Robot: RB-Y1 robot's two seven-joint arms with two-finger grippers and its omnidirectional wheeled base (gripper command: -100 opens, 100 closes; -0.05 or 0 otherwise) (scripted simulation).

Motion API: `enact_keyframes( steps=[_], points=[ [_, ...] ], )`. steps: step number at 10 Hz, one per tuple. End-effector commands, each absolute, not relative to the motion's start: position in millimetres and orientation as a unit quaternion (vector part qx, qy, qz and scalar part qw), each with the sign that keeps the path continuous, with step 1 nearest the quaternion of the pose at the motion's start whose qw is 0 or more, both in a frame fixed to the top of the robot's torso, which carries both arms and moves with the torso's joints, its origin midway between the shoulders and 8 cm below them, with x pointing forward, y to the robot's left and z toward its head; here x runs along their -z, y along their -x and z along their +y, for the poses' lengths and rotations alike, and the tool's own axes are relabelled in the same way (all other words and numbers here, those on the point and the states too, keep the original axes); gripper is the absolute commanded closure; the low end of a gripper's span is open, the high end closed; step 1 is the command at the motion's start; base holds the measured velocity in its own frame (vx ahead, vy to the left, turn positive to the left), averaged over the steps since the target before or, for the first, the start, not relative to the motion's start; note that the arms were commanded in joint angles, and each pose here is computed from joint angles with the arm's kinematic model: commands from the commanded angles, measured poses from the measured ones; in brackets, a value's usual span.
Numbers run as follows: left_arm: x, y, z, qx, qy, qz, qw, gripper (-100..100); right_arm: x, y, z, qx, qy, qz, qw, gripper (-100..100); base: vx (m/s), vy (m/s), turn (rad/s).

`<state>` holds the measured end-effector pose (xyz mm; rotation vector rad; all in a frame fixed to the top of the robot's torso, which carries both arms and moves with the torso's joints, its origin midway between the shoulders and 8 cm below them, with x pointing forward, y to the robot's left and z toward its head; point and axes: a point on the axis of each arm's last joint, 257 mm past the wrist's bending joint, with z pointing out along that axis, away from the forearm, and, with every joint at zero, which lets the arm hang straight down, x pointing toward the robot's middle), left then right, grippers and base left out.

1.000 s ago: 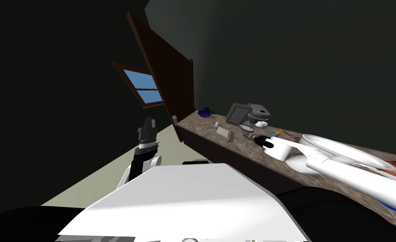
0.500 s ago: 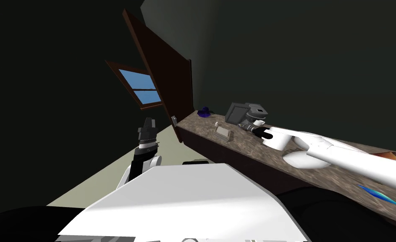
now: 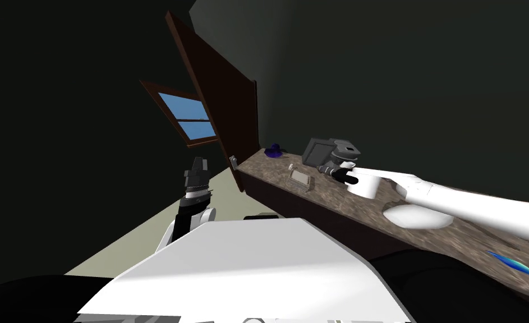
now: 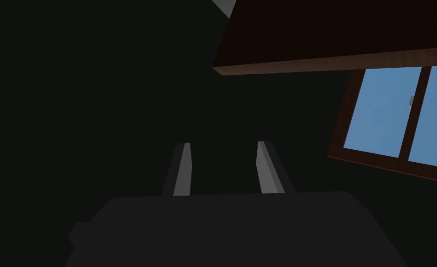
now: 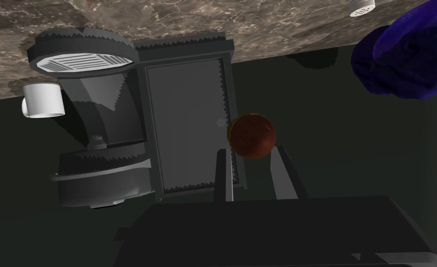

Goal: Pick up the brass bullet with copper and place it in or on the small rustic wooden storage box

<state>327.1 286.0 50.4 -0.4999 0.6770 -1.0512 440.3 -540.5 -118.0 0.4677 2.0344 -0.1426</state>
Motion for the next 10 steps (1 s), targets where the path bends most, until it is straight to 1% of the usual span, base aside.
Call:
enact_keyframes(
  steps=[1,9,10],
  points=[
    [-50,-327,286,0.487,0.232,0.313,0.782,0,123,-436,-535,0.058,-0.192,0.848,0.490,100,0.063,0.035,0.014],
    [-50,-327,286,0.487,0.231,0.313,0.782,0,170,-402,-496,0.064,-0.173,0.892,0.413,100,0.054,0.028,0.010],
    [-50,-327,286,0.487,0.231,0.313,0.782,0,170,-402,-496,0.064,-0.173,0.892,0.413,100,0.041,0.023,0.012]
  ],
)
